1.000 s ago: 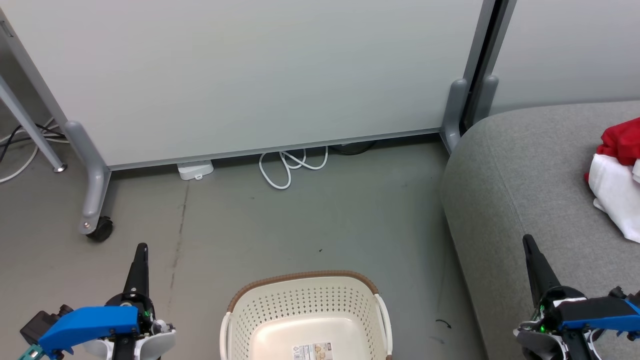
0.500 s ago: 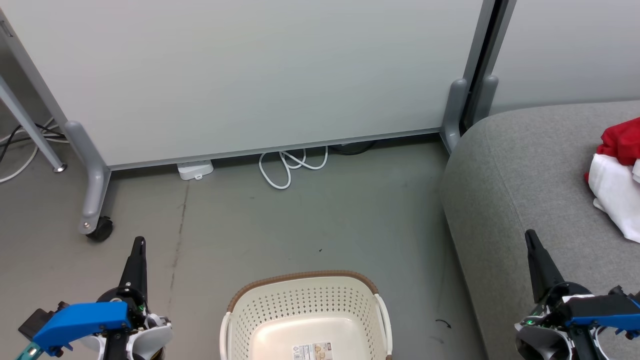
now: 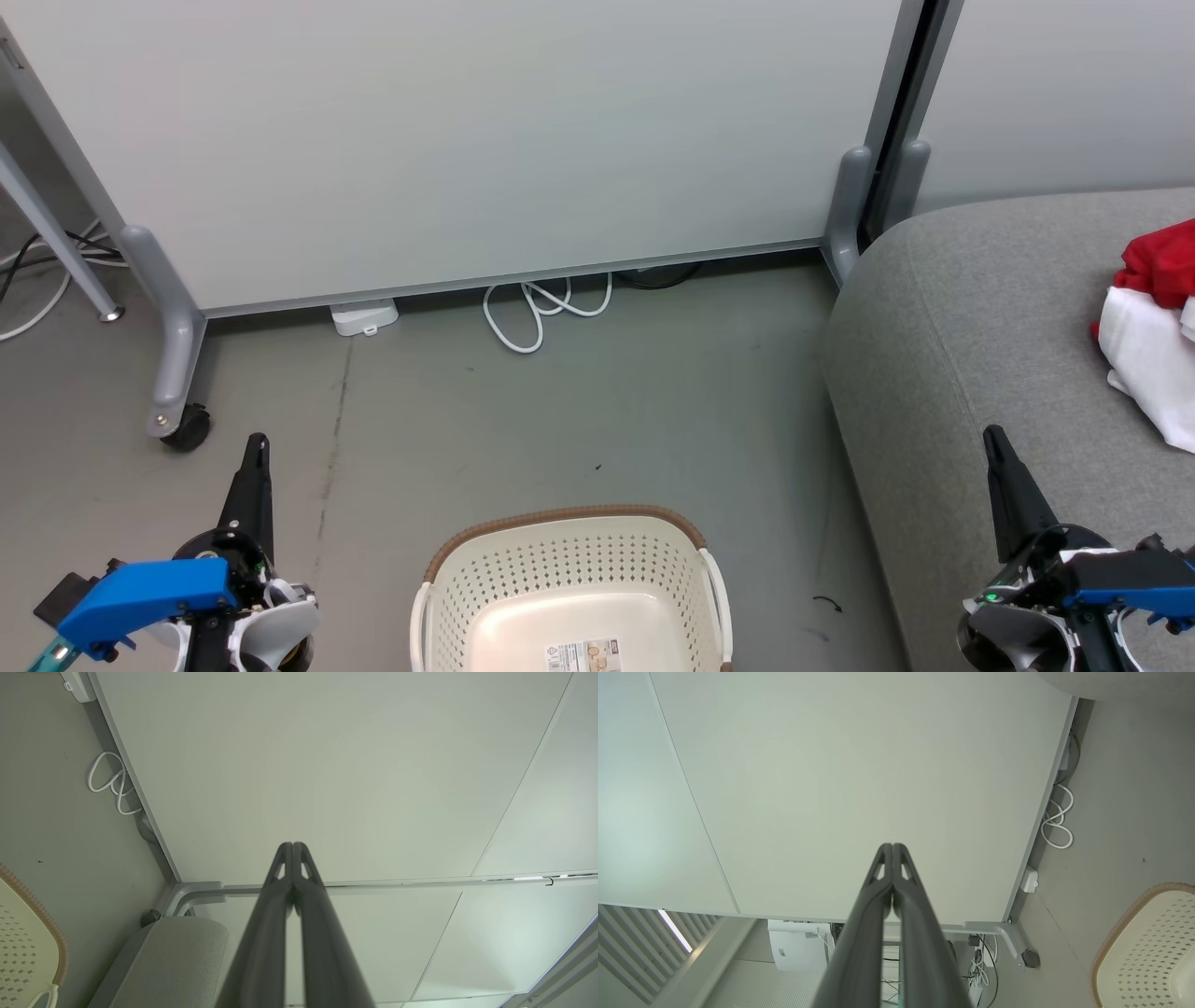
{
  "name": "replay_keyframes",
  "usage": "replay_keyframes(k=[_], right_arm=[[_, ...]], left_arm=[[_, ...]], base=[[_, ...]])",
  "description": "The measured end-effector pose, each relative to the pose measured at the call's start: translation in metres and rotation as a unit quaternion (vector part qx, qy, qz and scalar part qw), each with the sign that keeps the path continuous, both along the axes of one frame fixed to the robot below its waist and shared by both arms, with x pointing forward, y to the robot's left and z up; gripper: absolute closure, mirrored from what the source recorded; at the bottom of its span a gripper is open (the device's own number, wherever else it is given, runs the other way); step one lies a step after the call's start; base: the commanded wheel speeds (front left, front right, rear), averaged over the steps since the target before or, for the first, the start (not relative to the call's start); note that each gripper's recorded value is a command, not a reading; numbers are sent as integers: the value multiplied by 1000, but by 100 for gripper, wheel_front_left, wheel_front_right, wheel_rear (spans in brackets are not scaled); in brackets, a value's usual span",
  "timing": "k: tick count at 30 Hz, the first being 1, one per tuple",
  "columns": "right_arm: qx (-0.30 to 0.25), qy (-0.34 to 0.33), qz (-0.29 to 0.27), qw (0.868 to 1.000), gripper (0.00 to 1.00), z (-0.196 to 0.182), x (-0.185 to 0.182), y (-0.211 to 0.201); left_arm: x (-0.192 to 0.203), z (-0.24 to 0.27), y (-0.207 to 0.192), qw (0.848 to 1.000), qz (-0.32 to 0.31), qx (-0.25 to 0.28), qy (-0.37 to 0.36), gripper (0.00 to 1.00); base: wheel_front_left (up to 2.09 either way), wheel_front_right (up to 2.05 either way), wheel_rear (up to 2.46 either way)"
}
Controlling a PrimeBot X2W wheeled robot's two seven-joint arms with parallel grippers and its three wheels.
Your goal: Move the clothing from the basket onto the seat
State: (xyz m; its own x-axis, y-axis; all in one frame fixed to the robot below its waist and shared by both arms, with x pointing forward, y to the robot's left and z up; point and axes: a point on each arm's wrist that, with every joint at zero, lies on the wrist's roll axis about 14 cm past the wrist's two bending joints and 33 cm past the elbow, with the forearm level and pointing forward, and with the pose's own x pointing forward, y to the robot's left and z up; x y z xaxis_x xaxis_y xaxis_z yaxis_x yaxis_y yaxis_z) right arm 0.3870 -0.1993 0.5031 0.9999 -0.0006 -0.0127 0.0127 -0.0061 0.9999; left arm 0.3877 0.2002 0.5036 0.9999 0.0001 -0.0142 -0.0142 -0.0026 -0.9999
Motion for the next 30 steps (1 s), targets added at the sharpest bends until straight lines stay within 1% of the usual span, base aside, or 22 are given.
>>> replay_keyframes(k=[30], right_arm=[[0,-1,0,1000,100,1,0,0]], left_arm=[[0,0,0,1000,0,0,0,100]], base=[[0,0,0]])
